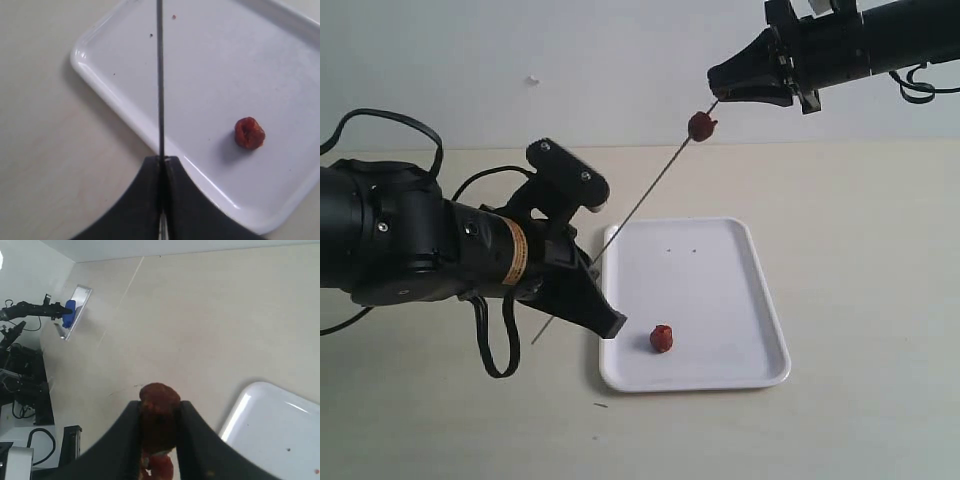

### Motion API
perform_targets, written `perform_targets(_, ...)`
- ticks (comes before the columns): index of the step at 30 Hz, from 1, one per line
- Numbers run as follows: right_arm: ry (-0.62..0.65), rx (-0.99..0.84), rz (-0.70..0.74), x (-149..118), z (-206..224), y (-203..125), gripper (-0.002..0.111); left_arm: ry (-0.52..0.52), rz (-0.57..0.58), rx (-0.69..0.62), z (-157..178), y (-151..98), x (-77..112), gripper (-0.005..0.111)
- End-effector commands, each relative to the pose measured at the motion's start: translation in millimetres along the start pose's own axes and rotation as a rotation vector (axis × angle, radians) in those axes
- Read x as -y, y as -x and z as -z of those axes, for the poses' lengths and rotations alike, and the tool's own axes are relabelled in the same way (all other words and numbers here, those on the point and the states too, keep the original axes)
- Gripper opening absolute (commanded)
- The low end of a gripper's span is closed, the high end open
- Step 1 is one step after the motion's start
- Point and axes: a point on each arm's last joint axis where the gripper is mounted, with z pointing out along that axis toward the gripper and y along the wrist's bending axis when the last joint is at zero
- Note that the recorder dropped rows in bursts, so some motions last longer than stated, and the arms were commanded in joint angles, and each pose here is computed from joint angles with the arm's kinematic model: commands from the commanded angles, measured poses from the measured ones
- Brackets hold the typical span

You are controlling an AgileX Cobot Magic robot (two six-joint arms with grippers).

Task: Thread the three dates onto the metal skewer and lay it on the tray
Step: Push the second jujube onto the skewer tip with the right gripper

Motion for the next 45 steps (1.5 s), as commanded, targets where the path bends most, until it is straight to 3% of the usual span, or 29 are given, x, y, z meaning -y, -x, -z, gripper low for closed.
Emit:
perform_targets(1,0.001,0.003,0.024,-4.1,3.1,1.6,0.022,-0.008,0.008,0.017,2.6,1.9,1.4,0.0)
perform_targets(45,0.017,-0.005,-0.051,-8.9,-3.7,0.8,0.022,0.0,0.029,0.002,0.9,-0.1,-0.4,0.0)
